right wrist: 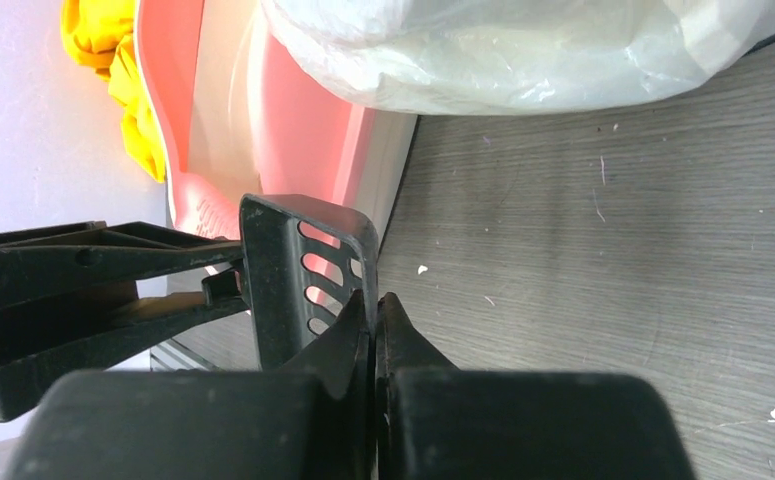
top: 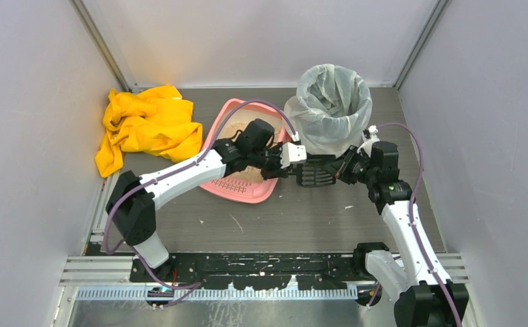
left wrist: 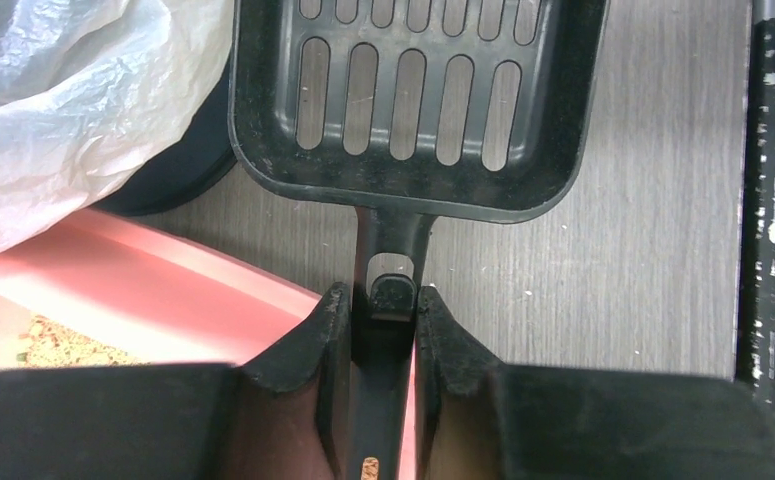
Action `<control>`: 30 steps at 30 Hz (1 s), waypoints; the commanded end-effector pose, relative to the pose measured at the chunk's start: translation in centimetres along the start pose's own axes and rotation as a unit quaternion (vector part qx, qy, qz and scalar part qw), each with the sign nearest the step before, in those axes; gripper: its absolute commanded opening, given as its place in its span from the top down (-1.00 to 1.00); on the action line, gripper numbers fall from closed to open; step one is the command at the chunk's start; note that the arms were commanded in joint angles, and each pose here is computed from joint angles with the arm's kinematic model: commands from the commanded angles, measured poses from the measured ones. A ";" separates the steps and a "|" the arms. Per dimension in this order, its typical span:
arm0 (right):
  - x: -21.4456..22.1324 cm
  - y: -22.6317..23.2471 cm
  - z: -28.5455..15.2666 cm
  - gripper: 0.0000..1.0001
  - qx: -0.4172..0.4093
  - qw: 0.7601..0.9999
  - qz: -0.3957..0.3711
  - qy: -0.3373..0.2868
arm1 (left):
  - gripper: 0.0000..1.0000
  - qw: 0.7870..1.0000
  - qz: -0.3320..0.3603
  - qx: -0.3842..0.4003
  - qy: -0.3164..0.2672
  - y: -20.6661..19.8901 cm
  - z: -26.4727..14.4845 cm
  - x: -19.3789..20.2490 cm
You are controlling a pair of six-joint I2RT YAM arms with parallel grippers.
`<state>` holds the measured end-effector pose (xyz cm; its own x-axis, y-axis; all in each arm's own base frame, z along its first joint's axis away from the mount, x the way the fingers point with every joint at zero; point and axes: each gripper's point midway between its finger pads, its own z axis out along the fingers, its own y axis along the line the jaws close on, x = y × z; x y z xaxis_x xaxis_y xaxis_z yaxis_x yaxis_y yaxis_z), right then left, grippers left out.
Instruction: Clean the litter box
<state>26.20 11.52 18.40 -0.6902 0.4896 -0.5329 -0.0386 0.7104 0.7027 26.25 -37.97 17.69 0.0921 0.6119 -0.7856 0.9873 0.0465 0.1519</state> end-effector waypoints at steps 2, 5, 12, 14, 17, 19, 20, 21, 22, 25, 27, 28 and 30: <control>-1.5 2.7 -0.5 0.99 -0.048 0.999 -0.012 -0.017 | 0.22 0.986 -0.007 -0.164 -0.031 5.1 -3.4 -1.7; -1.8 3.5 -0.6 0.99 -0.064 0.998 -0.010 -0.023 | -0.30 0.981 -0.012 -0.190 -0.047 5.3 -4.5 -1.9; -2.7 4.7 -1.3 0.99 -0.084 0.995 -0.008 -0.045 | -0.99 0.929 -0.139 -0.329 -0.100 8.4 -8.9 -1.3; -2.8 4.9 -1.5 0.99 -0.087 0.995 -0.011 -0.051 | -0.99 0.912 -0.186 -0.348 -0.117 8.8 -10.4 -0.7; -3.0 5.1 -1.6 0.99 -0.092 0.994 -0.013 -0.060 | -0.99 0.883 -0.276 -0.341 -0.168 9.0 -12.9 -0.3; -3.1 5.3 -1.6 0.99 -0.099 0.993 -0.012 -0.063 | -0.99 0.864 -0.326 -0.316 -0.216 8.5 -14.2 -0.9; -3.1 5.5 -1.5 0.99 -0.106 0.992 -0.012 -0.061 | -0.99 0.857 -0.344 -0.302 -0.238 8.1 -14.7 -1.3; -3.1 5.7 -1.5 0.99 -0.112 0.992 -0.010 -0.058 | -0.99 0.848 -0.359 -0.297 -0.253 7.9 -15.2 -1.5; -3.1 6.0 -1.5 0.99 -0.119 0.991 -0.010 -0.057 | -0.99 0.837 -0.376 -0.295 -0.264 7.6 -15.5 -1.5; -3.3 6.7 -1.6 0.99 -0.139 0.988 -0.012 -0.060 | -0.99 0.808 -0.427 -0.279 -0.294 6.7 -16.2 -1.7; -3.6 7.0 -1.8 0.99 -0.145 0.987 -0.017 -0.066 | -0.99 0.790 -0.458 -0.259 -0.315 6.2 -16.5 -1.9; -3.7 7.2 -1.9 0.99 -0.147 0.986 -0.019 -0.069 | -0.99 0.776 -0.485 -0.247 -0.319 6.0 -16.6 -1.9; -3.8 7.4 -2.1 0.99 -0.152 0.985 -0.024 -0.074 | -0.99 0.771 -0.523 -0.224 -0.285 5.7 -16.1 -1.3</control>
<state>27.22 13.20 23.93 -0.6116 0.5572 -0.5617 -0.1857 0.5891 0.7865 30.37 -24.81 26.45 -0.4427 -0.2339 -0.8656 0.4848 0.7497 -0.4505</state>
